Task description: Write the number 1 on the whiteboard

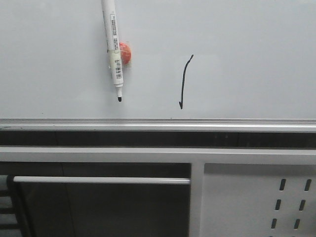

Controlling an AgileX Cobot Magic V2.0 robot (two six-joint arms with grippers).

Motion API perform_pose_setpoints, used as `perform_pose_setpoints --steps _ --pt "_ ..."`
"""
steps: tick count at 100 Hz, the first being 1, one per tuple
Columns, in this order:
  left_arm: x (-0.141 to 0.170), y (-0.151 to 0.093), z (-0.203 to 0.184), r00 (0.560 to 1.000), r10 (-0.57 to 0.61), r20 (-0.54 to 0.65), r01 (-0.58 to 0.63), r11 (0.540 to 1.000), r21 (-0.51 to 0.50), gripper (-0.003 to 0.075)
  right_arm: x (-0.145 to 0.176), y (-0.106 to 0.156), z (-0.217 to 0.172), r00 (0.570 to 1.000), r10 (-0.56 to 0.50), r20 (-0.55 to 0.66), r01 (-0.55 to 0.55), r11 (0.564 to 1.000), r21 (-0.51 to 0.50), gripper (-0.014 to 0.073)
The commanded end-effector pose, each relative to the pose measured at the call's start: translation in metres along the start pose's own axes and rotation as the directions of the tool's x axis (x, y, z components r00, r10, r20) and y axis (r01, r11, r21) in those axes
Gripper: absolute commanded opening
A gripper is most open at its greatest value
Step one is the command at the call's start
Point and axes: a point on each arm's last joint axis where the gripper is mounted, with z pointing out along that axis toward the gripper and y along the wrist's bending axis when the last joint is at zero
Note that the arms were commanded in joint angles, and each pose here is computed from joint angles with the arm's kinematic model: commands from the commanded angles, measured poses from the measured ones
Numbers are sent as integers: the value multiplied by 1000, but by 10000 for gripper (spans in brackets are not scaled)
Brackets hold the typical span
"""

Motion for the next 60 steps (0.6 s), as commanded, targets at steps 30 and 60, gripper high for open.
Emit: perform_pose_setpoints --steps 30,60 --pt "1 0 0 998 -17 67 17 1000 -1 -18 7 0 2 999 -43 2 43 999 5 -71" --pt "1 0 0 998 -17 67 17 1000 -1 -18 7 2 2 999 49 2 -49 999 -24 -71"
